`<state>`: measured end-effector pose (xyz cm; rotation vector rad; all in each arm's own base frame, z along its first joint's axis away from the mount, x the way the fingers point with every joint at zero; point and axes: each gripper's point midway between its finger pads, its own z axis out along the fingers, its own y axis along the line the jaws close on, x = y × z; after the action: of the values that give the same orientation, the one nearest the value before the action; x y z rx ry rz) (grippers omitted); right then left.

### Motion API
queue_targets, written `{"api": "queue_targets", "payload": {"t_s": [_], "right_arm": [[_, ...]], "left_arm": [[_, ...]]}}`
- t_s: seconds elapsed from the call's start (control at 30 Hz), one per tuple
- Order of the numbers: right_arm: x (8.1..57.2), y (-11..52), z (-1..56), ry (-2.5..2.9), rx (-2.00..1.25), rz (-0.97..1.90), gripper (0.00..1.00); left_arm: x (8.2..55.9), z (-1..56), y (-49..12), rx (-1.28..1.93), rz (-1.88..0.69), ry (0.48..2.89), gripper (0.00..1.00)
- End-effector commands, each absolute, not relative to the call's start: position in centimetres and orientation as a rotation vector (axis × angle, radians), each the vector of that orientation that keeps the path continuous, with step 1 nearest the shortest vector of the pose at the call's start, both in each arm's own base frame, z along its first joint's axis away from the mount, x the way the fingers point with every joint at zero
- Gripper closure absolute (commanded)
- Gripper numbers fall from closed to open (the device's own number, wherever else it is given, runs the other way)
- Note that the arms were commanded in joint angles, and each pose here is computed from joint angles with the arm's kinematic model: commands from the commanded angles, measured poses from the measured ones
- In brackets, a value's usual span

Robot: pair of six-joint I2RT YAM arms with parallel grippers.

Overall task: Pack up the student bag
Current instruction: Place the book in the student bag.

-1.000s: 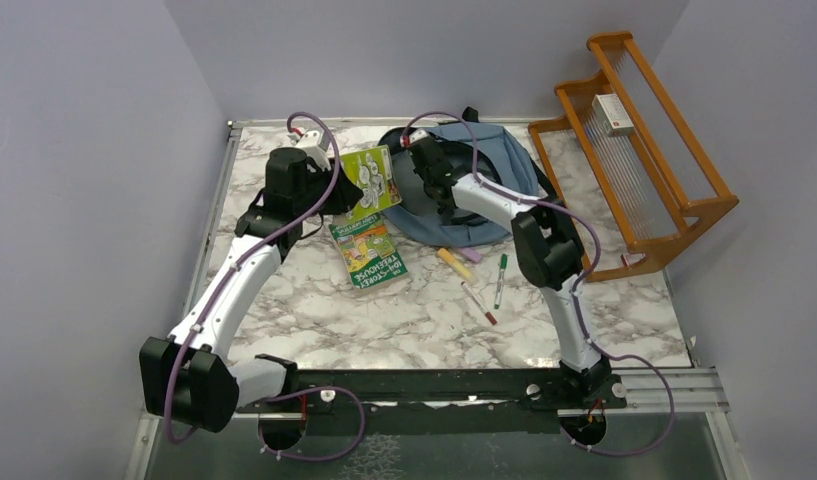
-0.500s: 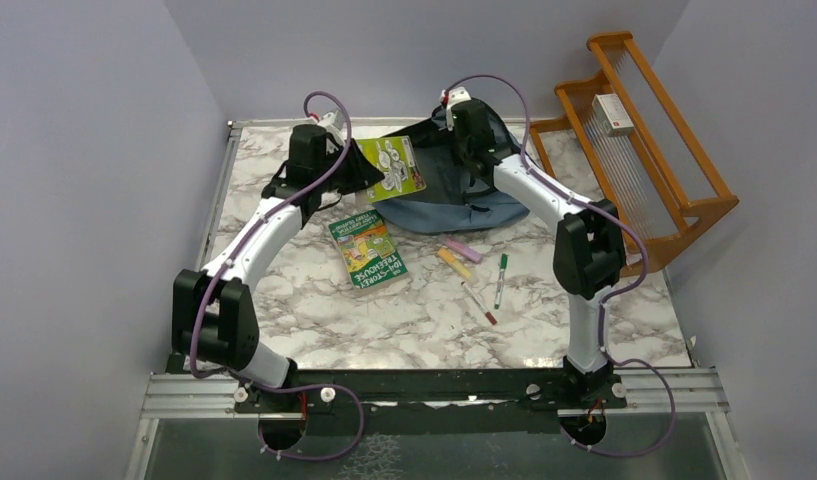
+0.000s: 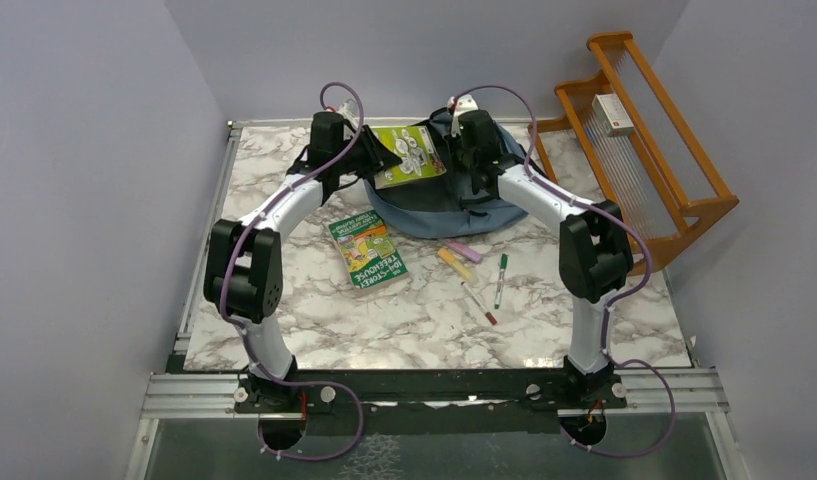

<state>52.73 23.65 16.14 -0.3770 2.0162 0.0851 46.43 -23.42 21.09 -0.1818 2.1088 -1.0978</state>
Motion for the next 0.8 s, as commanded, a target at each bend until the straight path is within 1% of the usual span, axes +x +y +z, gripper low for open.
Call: {"api": "queue_targets", "payload": {"t_s": [0.0, 0.23, 0.63, 0.77], "right_arm": [[54.1, 24.4, 22.6, 1.825, -0.255, 0.174, 1.0], [55.0, 25.0, 24.5, 1.775, -0.234, 0.205, 0.99], [54.7, 26.6, 24.5, 1.74, -0.295, 0.306, 1.0], [54.5, 26.9, 24.4, 1.738, -0.317, 0.328, 1.0]], "left_arm": [[47.9, 23.8, -25.7, -0.154, -1.239, 2.0, 1.0], [49.3, 22.5, -27.4, -0.183, -1.333, 1.996, 1.0], [50.8, 23.5, -32.5, -0.072, -1.495, 1.957, 1.0], [51.4, 22.9, -34.0, -0.06, -1.546, 1.956, 1.0]]}}
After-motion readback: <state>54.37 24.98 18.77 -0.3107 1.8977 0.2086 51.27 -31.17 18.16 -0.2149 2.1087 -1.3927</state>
